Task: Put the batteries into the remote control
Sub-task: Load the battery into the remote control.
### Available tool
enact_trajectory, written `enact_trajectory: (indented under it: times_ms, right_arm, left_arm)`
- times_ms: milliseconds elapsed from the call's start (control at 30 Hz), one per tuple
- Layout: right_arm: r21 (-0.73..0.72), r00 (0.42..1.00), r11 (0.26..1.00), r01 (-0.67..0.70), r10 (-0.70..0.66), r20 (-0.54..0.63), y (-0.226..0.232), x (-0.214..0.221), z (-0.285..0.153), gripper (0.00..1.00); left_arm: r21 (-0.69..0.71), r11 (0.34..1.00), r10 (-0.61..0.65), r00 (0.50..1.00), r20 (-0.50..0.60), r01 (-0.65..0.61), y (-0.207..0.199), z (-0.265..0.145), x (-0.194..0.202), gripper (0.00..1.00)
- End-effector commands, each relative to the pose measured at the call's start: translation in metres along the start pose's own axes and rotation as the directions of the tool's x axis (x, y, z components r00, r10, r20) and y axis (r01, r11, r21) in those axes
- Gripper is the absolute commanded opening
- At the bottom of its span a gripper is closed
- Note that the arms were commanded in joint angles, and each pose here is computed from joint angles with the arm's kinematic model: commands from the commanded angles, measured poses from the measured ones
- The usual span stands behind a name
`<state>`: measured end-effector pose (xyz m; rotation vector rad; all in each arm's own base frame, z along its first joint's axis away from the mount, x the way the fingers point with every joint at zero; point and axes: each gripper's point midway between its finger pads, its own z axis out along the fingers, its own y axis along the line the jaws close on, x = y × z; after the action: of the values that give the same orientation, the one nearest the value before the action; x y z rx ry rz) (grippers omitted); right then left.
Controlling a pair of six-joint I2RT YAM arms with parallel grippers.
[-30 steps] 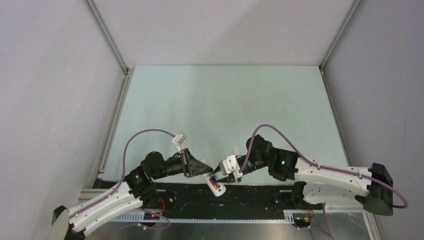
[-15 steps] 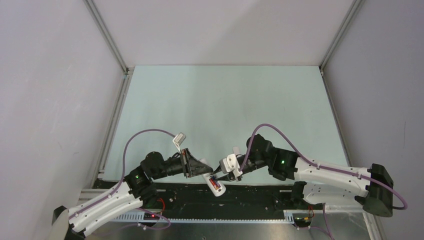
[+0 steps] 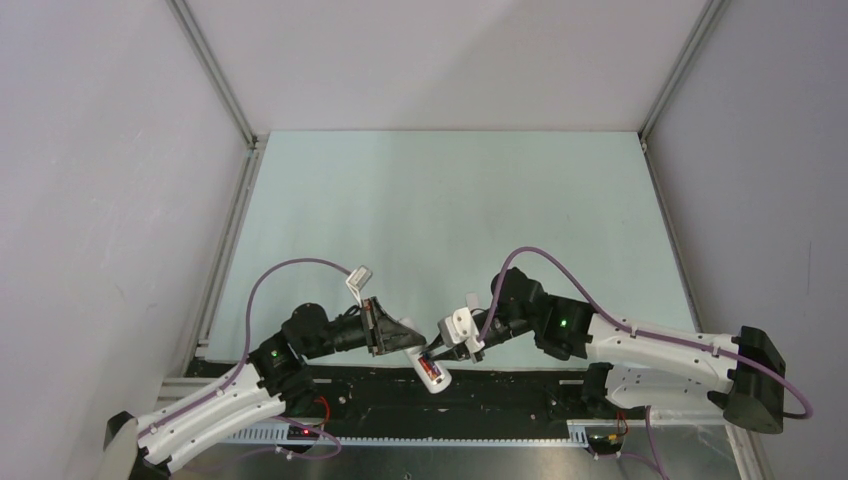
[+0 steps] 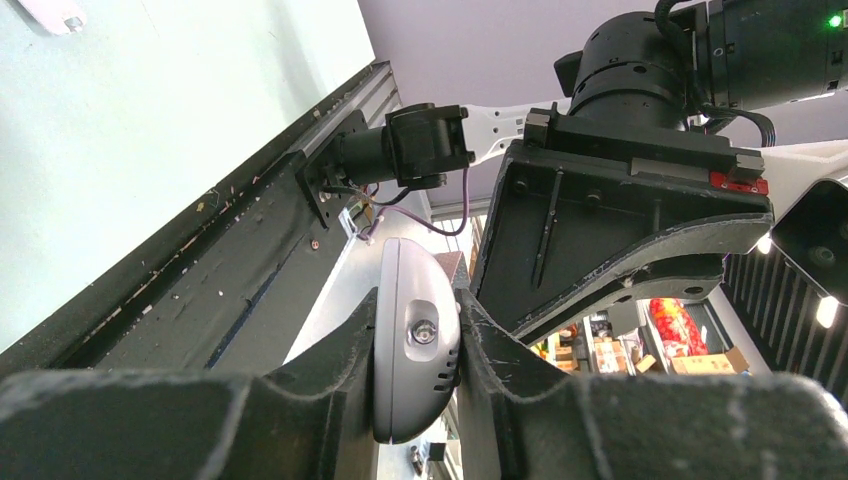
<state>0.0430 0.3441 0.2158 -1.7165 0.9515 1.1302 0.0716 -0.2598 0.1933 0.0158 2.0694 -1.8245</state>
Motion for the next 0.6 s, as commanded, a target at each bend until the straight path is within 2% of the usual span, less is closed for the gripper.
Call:
enact_trajectory:
  times_ms: [0, 300, 567]
  right_arm:
    - [-0.02, 1.0, 1.0, -0.007, 0.007, -0.01, 0.003, 0.007, 0.001, 0.22]
    - [-0.054, 1.0, 0.998, -0.02, 0.019, -0.008, 0.011, 0.01, 0.001, 0.18]
    - [-0.088, 0.997, 0.994, -0.062, 0.058, -0.054, 0.021, 0.023, 0.0, 0.17]
  left_arm:
    - [0.086, 0.996, 0.035, 0.999, 0.003, -0.036, -0.025, -0.003, -0.003, 0.0]
    - [0.103, 0.994, 0.025, 1.0, 0.012, -0.026, -0.029, -0.005, -0.004, 0.0]
    - [0.112, 0.993, 0.021, 1.0, 0.014, -0.023, -0.034, -0.004, -0.005, 0.0]
